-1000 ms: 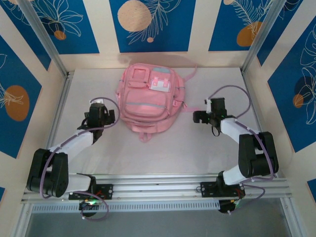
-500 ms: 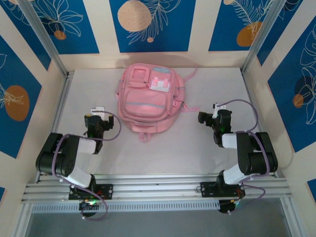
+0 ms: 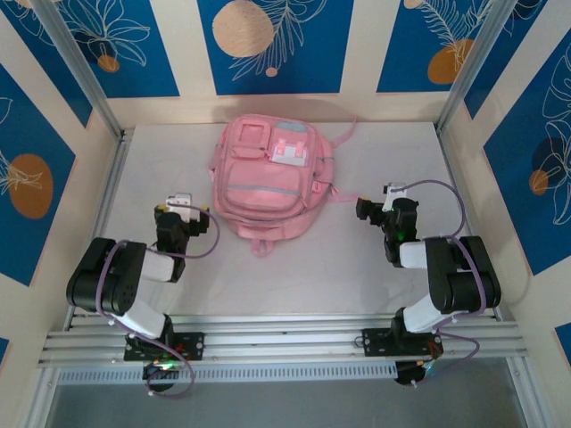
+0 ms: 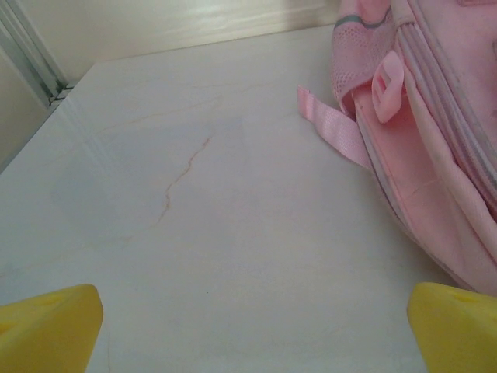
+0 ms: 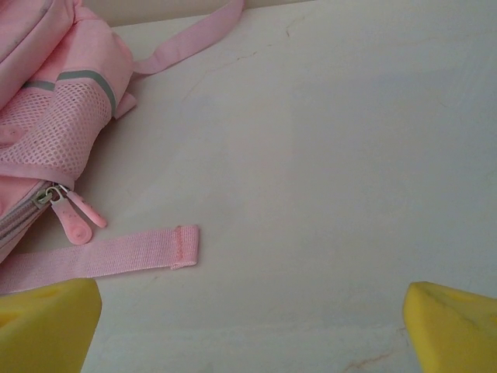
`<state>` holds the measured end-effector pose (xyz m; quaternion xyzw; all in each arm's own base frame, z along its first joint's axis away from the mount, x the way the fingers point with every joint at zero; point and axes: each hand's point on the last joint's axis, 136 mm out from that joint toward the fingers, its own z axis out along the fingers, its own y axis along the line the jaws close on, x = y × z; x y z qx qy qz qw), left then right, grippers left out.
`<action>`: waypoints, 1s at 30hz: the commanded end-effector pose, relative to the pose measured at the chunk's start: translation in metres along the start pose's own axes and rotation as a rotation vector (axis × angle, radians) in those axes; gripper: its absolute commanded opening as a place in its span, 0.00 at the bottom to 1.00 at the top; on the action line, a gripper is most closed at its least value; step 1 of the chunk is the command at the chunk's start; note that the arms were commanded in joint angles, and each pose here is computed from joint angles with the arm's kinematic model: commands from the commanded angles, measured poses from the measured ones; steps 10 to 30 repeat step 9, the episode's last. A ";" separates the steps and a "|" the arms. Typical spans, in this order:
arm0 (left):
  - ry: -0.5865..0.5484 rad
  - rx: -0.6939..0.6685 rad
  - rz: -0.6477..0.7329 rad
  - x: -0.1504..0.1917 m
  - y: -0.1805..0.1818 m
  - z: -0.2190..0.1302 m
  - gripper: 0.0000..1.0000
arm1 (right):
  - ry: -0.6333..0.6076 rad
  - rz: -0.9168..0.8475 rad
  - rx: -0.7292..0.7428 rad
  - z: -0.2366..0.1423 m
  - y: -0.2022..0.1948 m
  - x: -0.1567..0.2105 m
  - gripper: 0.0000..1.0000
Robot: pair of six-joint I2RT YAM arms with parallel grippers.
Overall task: Pack the student bag
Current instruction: Reset both arms
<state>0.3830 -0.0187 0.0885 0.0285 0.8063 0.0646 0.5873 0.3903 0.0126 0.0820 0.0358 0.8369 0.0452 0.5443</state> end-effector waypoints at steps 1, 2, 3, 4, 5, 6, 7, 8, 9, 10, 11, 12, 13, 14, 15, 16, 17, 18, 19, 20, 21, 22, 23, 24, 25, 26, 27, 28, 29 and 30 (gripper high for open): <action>-0.019 -0.006 -0.004 -0.009 0.003 0.005 1.00 | -0.047 -0.019 0.001 0.001 0.001 -0.013 0.99; -0.019 -0.007 -0.003 -0.009 0.004 0.005 1.00 | -0.047 -0.019 0.002 0.001 0.001 -0.013 0.99; -0.018 -0.007 -0.003 -0.009 0.004 0.005 1.00 | -0.044 -0.017 -0.001 0.001 0.001 -0.013 0.99; -0.019 -0.008 -0.003 -0.009 0.004 0.005 1.00 | -0.040 -0.017 -0.024 0.002 0.004 -0.013 1.00; -0.018 -0.008 -0.003 -0.009 0.004 0.005 1.00 | -0.031 -0.013 -0.047 0.002 0.005 -0.013 0.99; -0.019 -0.008 -0.003 -0.010 0.004 0.005 1.00 | -0.033 -0.014 -0.046 0.002 0.005 -0.013 0.99; -0.019 -0.008 -0.003 -0.010 0.004 0.005 1.00 | -0.035 -0.016 -0.049 0.002 0.006 -0.013 0.99; -0.019 -0.008 -0.003 -0.010 0.004 0.005 1.00 | -0.034 -0.020 -0.057 0.001 0.007 -0.012 0.99; -0.020 -0.008 -0.004 -0.010 0.004 0.005 1.00 | -0.032 -0.032 -0.080 0.001 0.011 -0.012 0.99; -0.020 -0.008 -0.004 -0.010 0.004 0.005 1.00 | -0.032 -0.032 -0.080 0.001 0.011 -0.012 0.99; -0.020 -0.008 -0.004 -0.010 0.004 0.005 1.00 | -0.032 -0.032 -0.080 0.001 0.011 -0.012 0.99; -0.020 -0.008 -0.004 -0.010 0.004 0.005 1.00 | -0.032 -0.032 -0.080 0.001 0.011 -0.012 0.99; -0.020 -0.008 -0.004 -0.010 0.004 0.005 1.00 | -0.032 -0.032 -0.080 0.001 0.011 -0.012 0.99; -0.020 -0.008 -0.004 -0.010 0.004 0.005 1.00 | -0.032 -0.032 -0.080 0.001 0.011 -0.012 0.99; -0.020 -0.008 -0.004 -0.010 0.004 0.005 1.00 | -0.032 -0.032 -0.080 0.001 0.011 -0.012 0.99; -0.020 -0.008 -0.004 -0.010 0.004 0.005 1.00 | -0.032 -0.032 -0.080 0.001 0.011 -0.012 0.99; -0.020 -0.008 -0.004 -0.010 0.004 0.005 1.00 | -0.032 -0.032 -0.080 0.001 0.011 -0.012 0.99; -0.020 -0.008 -0.004 -0.010 0.004 0.005 1.00 | -0.032 -0.032 -0.080 0.001 0.011 -0.012 0.99; -0.020 -0.008 -0.004 -0.010 0.004 0.005 1.00 | -0.032 -0.032 -0.080 0.001 0.011 -0.012 0.99; -0.020 -0.008 -0.004 -0.010 0.004 0.005 1.00 | -0.032 -0.032 -0.080 0.001 0.011 -0.012 0.99; -0.020 -0.008 -0.004 -0.010 0.004 0.005 1.00 | -0.032 -0.032 -0.080 0.001 0.011 -0.012 0.99; -0.020 -0.008 -0.004 -0.010 0.004 0.005 1.00 | -0.032 -0.032 -0.080 0.001 0.011 -0.012 0.99; -0.020 -0.008 -0.004 -0.010 0.004 0.005 1.00 | -0.032 -0.032 -0.080 0.001 0.011 -0.012 0.99; -0.020 -0.008 -0.004 -0.010 0.004 0.005 1.00 | -0.032 -0.032 -0.080 0.001 0.011 -0.012 0.99; -0.020 -0.008 -0.004 -0.010 0.004 0.005 1.00 | -0.032 -0.032 -0.080 0.001 0.011 -0.012 0.99; -0.020 -0.008 -0.004 -0.010 0.004 0.005 1.00 | -0.032 -0.032 -0.080 0.001 0.011 -0.012 0.99; -0.020 -0.008 -0.004 -0.010 0.004 0.005 1.00 | -0.032 -0.032 -0.080 0.001 0.011 -0.012 0.99; -0.020 -0.008 -0.004 -0.010 0.004 0.005 1.00 | -0.032 -0.032 -0.080 0.001 0.011 -0.012 0.99; -0.020 -0.008 -0.004 -0.010 0.004 0.005 1.00 | -0.032 -0.032 -0.080 0.001 0.011 -0.012 0.99; -0.020 -0.008 -0.004 -0.010 0.004 0.005 1.00 | -0.032 -0.032 -0.080 0.001 0.011 -0.012 0.99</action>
